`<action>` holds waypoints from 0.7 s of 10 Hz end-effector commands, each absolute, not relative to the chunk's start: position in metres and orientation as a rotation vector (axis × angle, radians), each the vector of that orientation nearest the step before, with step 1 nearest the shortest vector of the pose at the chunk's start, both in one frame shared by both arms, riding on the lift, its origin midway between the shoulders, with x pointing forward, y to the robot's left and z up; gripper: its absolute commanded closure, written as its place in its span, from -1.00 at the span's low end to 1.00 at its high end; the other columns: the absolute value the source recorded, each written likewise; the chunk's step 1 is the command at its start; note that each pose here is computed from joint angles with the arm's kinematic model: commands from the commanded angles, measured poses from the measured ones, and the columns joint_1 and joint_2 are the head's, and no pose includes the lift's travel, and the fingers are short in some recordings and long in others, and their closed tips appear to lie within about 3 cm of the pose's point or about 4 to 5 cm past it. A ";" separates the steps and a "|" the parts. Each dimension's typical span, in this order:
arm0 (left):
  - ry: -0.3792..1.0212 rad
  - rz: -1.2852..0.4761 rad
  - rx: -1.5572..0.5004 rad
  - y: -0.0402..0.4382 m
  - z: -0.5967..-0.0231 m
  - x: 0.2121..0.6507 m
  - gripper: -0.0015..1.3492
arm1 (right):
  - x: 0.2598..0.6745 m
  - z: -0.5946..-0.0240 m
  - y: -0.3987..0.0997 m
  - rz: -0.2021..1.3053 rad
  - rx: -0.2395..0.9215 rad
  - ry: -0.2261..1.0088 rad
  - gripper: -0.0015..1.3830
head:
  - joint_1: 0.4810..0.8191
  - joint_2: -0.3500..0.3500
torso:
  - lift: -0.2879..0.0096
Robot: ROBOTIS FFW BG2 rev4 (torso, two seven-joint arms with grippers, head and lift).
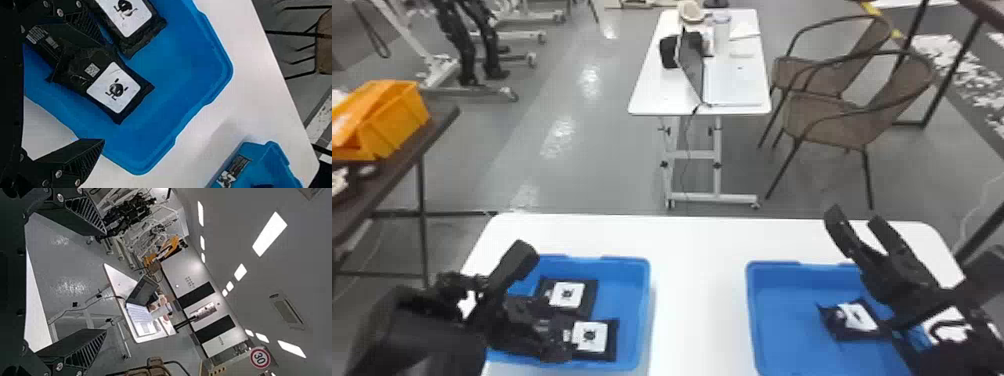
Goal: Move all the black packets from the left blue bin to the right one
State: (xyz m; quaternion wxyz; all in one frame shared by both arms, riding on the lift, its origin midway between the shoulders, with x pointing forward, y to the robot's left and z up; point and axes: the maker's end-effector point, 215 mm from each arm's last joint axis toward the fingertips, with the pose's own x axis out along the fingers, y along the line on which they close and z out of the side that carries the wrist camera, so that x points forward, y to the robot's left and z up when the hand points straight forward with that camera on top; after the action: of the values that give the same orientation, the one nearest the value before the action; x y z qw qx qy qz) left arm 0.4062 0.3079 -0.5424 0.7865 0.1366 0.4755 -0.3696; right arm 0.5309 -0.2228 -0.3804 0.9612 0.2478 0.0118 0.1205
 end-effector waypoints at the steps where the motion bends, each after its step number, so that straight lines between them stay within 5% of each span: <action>1: 1.085 -0.792 0.323 0.312 -0.554 0.402 -0.73 | 0.528 -0.383 -0.223 0.242 0.514 0.028 -0.81 | 0.27 0.29 | 0.94; 7: 1.091 -0.691 0.429 0.333 -0.569 0.419 -0.73 | 0.526 -0.391 -0.216 0.249 0.546 0.042 -0.81 | 0.27 0.40 | 0.94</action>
State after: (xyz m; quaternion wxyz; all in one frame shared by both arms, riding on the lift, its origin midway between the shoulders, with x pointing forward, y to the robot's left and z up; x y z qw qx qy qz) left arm 0.4215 0.3363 -0.5640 0.7777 0.2050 0.5045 -0.3142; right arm 0.5261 -0.2163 -0.3905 0.9553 0.2682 0.0201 0.1226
